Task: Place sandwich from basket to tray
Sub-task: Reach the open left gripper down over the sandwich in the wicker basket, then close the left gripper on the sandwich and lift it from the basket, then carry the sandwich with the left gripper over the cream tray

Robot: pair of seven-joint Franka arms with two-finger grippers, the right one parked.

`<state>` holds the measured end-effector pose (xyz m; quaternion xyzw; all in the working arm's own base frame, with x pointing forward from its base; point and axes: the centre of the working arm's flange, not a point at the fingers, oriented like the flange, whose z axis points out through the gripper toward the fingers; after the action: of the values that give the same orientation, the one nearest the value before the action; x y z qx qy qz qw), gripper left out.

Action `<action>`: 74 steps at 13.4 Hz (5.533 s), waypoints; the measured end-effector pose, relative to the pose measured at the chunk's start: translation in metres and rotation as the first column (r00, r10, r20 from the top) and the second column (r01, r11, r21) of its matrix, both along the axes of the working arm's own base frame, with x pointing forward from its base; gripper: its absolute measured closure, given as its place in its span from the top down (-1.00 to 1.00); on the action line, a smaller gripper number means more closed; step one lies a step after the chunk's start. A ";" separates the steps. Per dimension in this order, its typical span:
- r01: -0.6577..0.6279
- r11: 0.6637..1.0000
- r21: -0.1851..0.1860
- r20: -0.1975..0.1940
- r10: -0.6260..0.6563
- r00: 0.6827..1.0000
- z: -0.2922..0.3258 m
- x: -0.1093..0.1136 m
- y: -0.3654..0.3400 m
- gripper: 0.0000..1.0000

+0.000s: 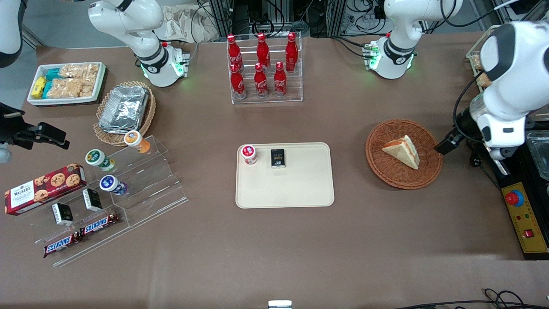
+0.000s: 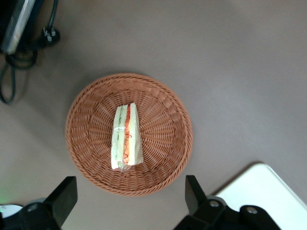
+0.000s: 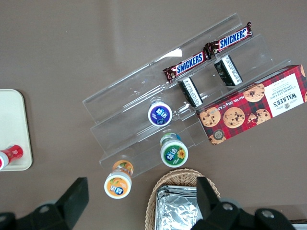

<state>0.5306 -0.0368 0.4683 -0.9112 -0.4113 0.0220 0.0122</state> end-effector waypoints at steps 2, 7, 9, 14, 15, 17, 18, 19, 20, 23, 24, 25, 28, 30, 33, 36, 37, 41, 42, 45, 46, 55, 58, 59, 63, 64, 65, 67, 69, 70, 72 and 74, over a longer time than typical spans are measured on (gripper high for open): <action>-0.050 0.999 -0.003 -0.004 0.050 0.999 -0.045 -0.011 0.001 1.00; -0.133 0.991 -0.008 -0.039 0.133 0.990 -0.111 -0.026 0.006 1.00; -0.158 0.987 -0.008 -0.030 0.158 0.987 -0.125 -0.029 0.006 1.00; -0.166 0.986 -0.014 -0.011 0.166 0.986 -0.178 -0.052 0.005 1.00; -0.167 0.986 -0.014 -0.009 0.167 0.986 -0.185 -0.057 0.006 1.00; -0.168 0.986 -0.016 0.004 0.168 0.986 -0.198 -0.067 0.007 1.00; -0.168 0.986 -0.017 0.011 0.168 0.986 -0.205 -0.071 0.007 1.00; -0.165 0.986 -0.017 0.014 0.165 0.986 -0.212 -0.074 0.007 1.00; -0.158 0.987 -0.017 0.011 0.158 0.987 -0.218 -0.077 0.004 0.99; -0.135 0.991 -0.018 0.005 0.135 0.991 -0.226 -0.079 -0.007 0.42; -0.120 0.993 -0.020 0.008 0.120 0.993 -0.225 -0.079 -0.014 0.22; -0.110 0.994 -0.022 0.015 0.110 0.994 -0.224 -0.078 -0.021 -0.01; -0.102 0.994 -0.030 0.052 0.104 0.993 -0.212 -0.071 -0.025 -0.27; -0.095 0.995 -0.034 0.081 0.097 0.992 -0.196 -0.065 -0.026 -0.36; -0.033 0.999 -0.029 0.098 0.036 0.995 -0.163 -0.054 -0.028 -0.52; 0.068 0.997 -0.025 0.095 -0.065 0.993 -0.106 -0.026 -0.031 -0.52; 0.100 0.995 -0.025 0.082 -0.097 0.992 -0.081 -0.013 -0.034 -0.52; 0.232 0.972 -0.030 0.068 -0.229 0.971 0.016 0.018 -0.066 -0.52; 0.268 0.963 -0.032 0.066 -0.265 0.962 0.026 0.020 -0.087 -0.52; 0.378 0.925 -0.034 0.046 -0.377 0.925 0.018 0.018 -0.149 -0.52; 0.410 0.912 -0.026 0.033 -0.409 0.912 0.010 0.017 -0.163 -0.52; 0.715 0.698 0.025 -0.031 -0.715 0.699 -0.113 -0.008 -0.293 -0.52; 0.771 0.636 0.003 -0.010 -0.771 0.636 -0.147 -0.025 -0.331 -0.52; 0.789 0.615 0.004 -0.010 -0.789 0.615 -0.160 -0.029 -0.339 -0.52; 0.826 0.563 -0.005 -0.030 -0.826 0.563 -0.216 -0.038 -0.353 -0.52; 0.832 0.555 -0.003 -0.041 -0.831 0.554 -0.229 -0.038 -0.352 -0.52; 0.836 0.549 -0.001 -0.048 -0.835 0.548 -0.238 -0.039 -0.351 -0.52; 0.837 0.546 -0.003 -0.048 -0.837 0.546 -0.246 -0.039 -0.351 -0.52; 0.835 0.551 -0.002 -0.048 -0.834 0.550 -0.245 -0.038 -0.351 -0.52; 0.827 0.563 0.000 -0.047 -0.826 0.562 -0.245 -0.038 -0.350 -0.37; 0.789 0.615 0.010 -0.037 -0.788 0.614 -0.241 -0.033 -0.348 0.03; 0.725 0.688 0.040 0.009 -0.725 0.688 -0.216 -0.018 -0.342 0.46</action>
<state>0.5129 -0.3792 0.2523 -0.9994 -0.0187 -0.0023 0.0302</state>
